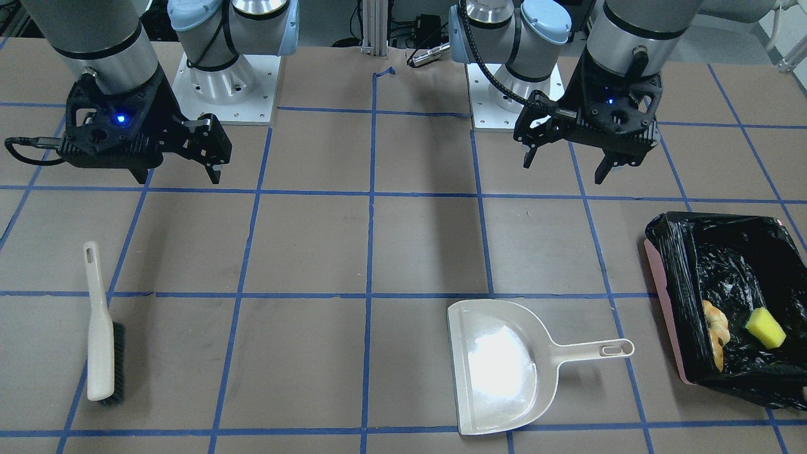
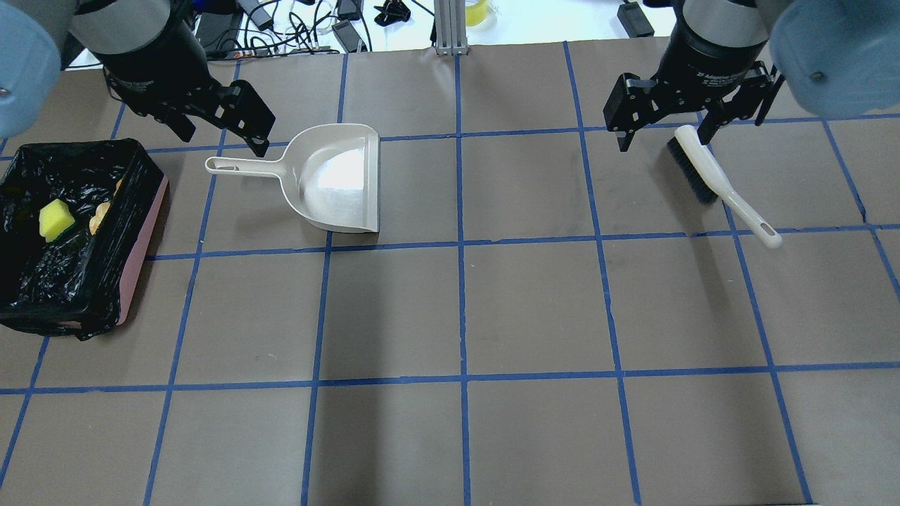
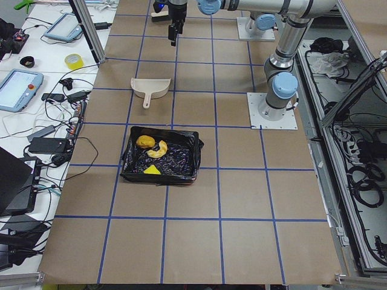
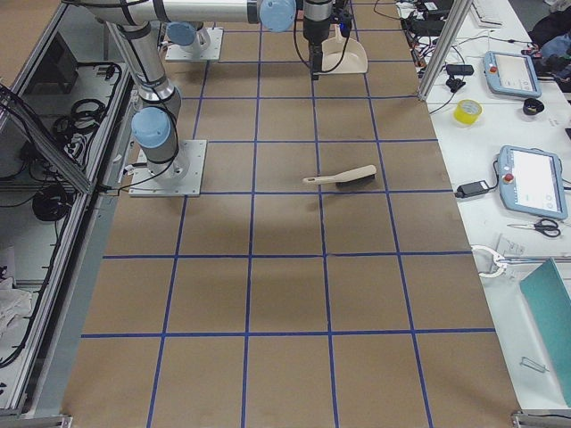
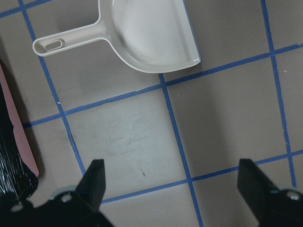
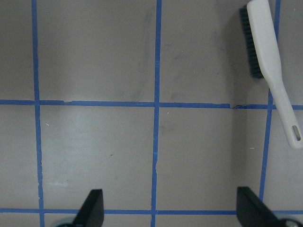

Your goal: Sweep and dump trash into bin

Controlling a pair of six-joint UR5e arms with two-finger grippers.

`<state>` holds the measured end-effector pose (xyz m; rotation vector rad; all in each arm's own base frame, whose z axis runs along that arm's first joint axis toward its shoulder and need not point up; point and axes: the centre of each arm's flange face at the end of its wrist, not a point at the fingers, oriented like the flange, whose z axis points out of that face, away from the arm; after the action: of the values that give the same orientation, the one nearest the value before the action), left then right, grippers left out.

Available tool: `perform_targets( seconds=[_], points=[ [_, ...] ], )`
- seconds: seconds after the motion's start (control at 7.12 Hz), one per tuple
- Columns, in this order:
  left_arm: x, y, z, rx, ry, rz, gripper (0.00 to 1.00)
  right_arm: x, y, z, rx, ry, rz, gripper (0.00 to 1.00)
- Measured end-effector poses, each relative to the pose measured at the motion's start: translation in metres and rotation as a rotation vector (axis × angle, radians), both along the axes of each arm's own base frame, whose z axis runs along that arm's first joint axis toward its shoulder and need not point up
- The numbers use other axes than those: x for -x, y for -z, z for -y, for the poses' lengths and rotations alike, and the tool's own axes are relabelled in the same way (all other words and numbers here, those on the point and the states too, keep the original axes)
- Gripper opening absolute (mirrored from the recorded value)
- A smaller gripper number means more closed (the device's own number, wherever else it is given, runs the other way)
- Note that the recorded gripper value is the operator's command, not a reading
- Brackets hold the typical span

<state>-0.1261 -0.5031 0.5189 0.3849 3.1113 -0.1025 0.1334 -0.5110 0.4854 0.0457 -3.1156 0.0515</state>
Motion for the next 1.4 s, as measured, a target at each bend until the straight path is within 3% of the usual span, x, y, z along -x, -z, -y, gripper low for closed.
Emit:
perform_targets(
  seconds=[0.98,1.4],
  points=[
    [0.0015,-0.008,-0.0082,0.003,-0.106,-0.029,1.0,0.0009,0.0001,-0.0001,-0.001,0.004,-0.009,1.0],
    [0.0016,-0.0129,-0.0129,0.012,-0.116,-0.03,1.0,0.0008,0.0005,-0.0002,-0.002,0.006,-0.008,1.0]
  ],
)
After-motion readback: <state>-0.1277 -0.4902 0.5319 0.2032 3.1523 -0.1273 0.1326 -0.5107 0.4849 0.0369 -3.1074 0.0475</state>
